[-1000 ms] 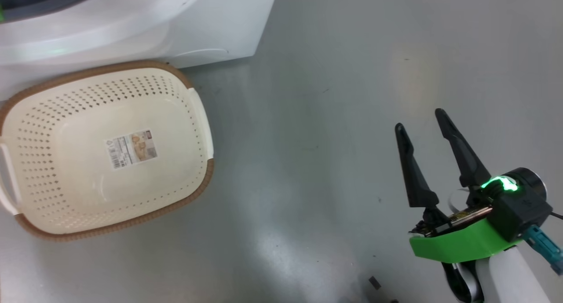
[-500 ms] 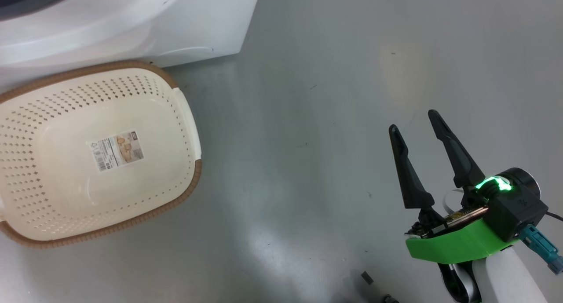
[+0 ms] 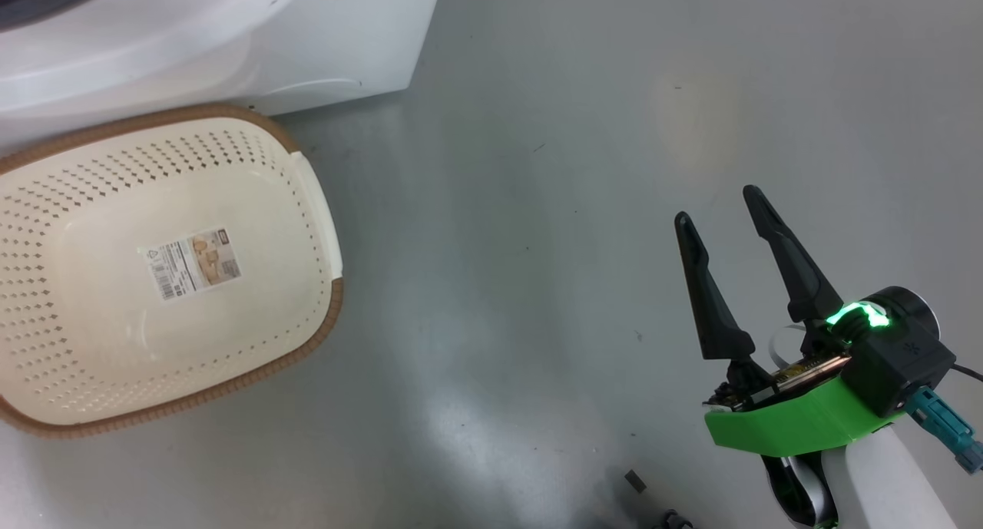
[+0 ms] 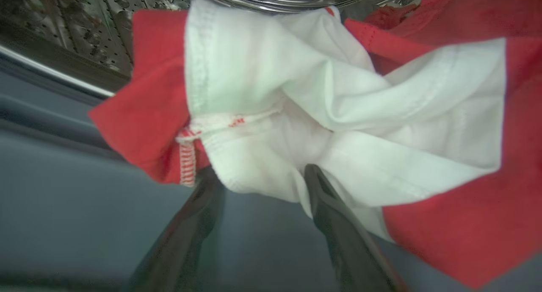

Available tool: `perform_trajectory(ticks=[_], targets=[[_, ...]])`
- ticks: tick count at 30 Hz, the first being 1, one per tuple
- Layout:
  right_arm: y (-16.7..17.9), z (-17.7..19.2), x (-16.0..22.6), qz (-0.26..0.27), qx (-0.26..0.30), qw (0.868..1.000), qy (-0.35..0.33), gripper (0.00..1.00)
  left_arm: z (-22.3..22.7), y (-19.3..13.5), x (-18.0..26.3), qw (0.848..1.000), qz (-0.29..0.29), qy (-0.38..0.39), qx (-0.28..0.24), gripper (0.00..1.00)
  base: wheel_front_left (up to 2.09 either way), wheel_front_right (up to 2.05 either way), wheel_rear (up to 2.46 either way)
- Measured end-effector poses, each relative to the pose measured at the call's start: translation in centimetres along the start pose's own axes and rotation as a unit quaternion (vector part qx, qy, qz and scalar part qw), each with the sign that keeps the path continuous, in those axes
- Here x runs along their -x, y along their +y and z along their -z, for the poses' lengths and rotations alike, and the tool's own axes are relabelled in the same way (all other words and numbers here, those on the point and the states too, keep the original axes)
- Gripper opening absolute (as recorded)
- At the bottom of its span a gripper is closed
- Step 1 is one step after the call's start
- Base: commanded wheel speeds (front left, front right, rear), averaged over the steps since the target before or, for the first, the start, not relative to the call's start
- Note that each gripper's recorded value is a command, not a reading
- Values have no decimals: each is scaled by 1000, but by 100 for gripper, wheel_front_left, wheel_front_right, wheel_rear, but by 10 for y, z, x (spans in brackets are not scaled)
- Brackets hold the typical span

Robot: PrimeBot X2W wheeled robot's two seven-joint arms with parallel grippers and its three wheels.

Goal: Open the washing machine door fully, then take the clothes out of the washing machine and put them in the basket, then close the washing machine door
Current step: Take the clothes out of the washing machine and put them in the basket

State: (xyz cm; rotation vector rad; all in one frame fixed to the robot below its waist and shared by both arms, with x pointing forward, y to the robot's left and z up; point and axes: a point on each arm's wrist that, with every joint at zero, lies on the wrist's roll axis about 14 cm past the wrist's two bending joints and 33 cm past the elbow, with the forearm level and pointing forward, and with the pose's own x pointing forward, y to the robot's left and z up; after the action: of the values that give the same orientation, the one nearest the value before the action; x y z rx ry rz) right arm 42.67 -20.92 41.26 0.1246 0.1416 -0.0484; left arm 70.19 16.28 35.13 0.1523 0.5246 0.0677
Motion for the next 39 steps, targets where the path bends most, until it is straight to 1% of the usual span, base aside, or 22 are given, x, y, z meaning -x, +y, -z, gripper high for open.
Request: perform_trajectory(ticks=[1, 2, 3, 4, 10, 17, 25, 32, 39], targets=[[0, 0, 0, 0, 0, 1000, 0, 100, 0, -1, 0, 1000, 3, 0, 0, 62, 0, 0, 0], [0, 0, 0, 0, 0, 1000, 0, 100, 0, -1, 0, 1000, 4, 0, 2, 42, 0, 0, 0], [0, 0, 0, 0, 0, 1000, 0, 100, 0, -2, 0, 1000, 4, 0, 2, 10, 0, 0, 0], [0, 0, 0, 0, 0, 1000, 0, 100, 0, -2, 0, 1000, 5, 0, 2, 0, 0, 0, 0], [0, 2, -1, -1, 0, 1000, 3, 100, -1, -2, -1, 1000, 7, -16, 3, 0, 0, 0, 0], [3, 5, -3, -4, -5, 1000, 5, 100, -13, 0, -1, 998, 13, -58, 13, 0, 0, 0, 0], [10, 6, -10, -15, -11, 1000, 2, 100, -35, 8, 6, 991, 18, -127, 24, 0, 0, 0, 0], [16, 5, -15, -24, -15, 1000, -3, 100, -30, 12, 12, 989, 20, -142, 26, 0, 0, 0, 0], [20, 2, -16, -31, -18, 999, -7, 100, -45, 12, 25, 982, 29, -183, 26, 0, 0, 0, 0]])
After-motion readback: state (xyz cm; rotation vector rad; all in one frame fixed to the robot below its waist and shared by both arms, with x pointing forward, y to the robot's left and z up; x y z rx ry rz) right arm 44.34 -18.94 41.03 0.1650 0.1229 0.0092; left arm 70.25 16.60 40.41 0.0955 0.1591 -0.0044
